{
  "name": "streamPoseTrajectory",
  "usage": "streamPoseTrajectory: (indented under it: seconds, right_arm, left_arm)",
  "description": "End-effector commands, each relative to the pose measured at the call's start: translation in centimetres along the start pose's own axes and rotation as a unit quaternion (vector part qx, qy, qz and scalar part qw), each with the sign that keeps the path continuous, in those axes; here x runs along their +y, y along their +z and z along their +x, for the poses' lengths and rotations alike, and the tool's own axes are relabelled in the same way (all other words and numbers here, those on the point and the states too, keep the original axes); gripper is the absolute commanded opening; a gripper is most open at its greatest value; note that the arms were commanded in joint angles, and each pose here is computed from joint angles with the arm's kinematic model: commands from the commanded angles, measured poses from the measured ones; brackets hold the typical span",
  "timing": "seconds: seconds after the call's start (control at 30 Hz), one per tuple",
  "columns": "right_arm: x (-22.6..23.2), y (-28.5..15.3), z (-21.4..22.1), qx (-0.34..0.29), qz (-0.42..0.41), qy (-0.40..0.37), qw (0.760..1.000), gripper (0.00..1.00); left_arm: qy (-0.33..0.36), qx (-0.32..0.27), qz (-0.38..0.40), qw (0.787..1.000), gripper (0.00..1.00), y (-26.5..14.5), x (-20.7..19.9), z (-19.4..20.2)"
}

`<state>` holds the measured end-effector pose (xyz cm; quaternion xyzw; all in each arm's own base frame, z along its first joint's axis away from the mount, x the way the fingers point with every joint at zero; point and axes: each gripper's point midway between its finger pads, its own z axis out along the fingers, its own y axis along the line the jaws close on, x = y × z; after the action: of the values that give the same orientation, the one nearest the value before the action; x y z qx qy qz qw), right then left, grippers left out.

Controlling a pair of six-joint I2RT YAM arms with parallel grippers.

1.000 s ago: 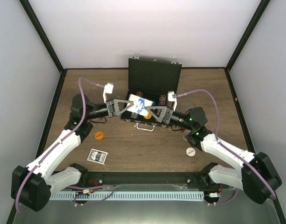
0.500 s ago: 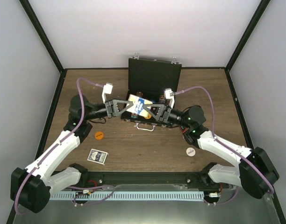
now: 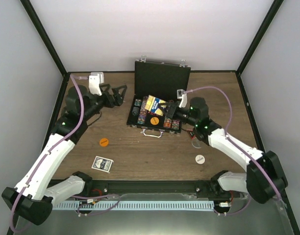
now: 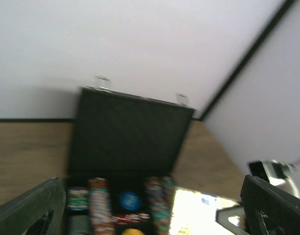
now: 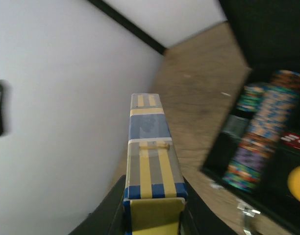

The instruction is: Pack up texas hold em set

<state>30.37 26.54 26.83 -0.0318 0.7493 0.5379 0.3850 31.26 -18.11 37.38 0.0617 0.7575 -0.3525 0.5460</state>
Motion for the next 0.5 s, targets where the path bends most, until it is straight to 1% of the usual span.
streamPoseTrajectory:
  seconds: [0.0, 0.13, 0.23, 0.37, 0.47]
  right_arm:
    - [-6.4, 0.8, 0.5, 0.039, 0.120, 0.013, 0.992, 0.01]
    - [-9.6, 2.4, 1.6, 0.081, 0.150, 0.038, 0.985, 0.01]
    - [-11.9, 3.9, 3.2, 0.122, 0.167, 0.063, 0.976, 0.01]
    - [-13.8, 4.9, 4.4, 0.143, 0.177, 0.091, 0.969, 0.02]
    - [-14.6, 5.7, 5.1, 0.158, 0.176, 0.104, 0.966, 0.02]
  left_arm:
    - [0.118, 0.002, -0.207, 0.971, 1.00, -1.9, 6.7, -1.3]
    - [0.148, -0.032, -0.248, 0.957, 1.00, -3.3, 7.7, -2.5]
    - [0.174, -0.040, -0.266, 0.947, 1.00, -4.1, 8.4, -2.4]
    - [0.193, -0.030, -0.292, 0.936, 1.00, -4.3, 9.7, -1.5]
    - [0.198, -0.021, -0.298, 0.934, 1.00, -4.0, 10.3, -0.7]
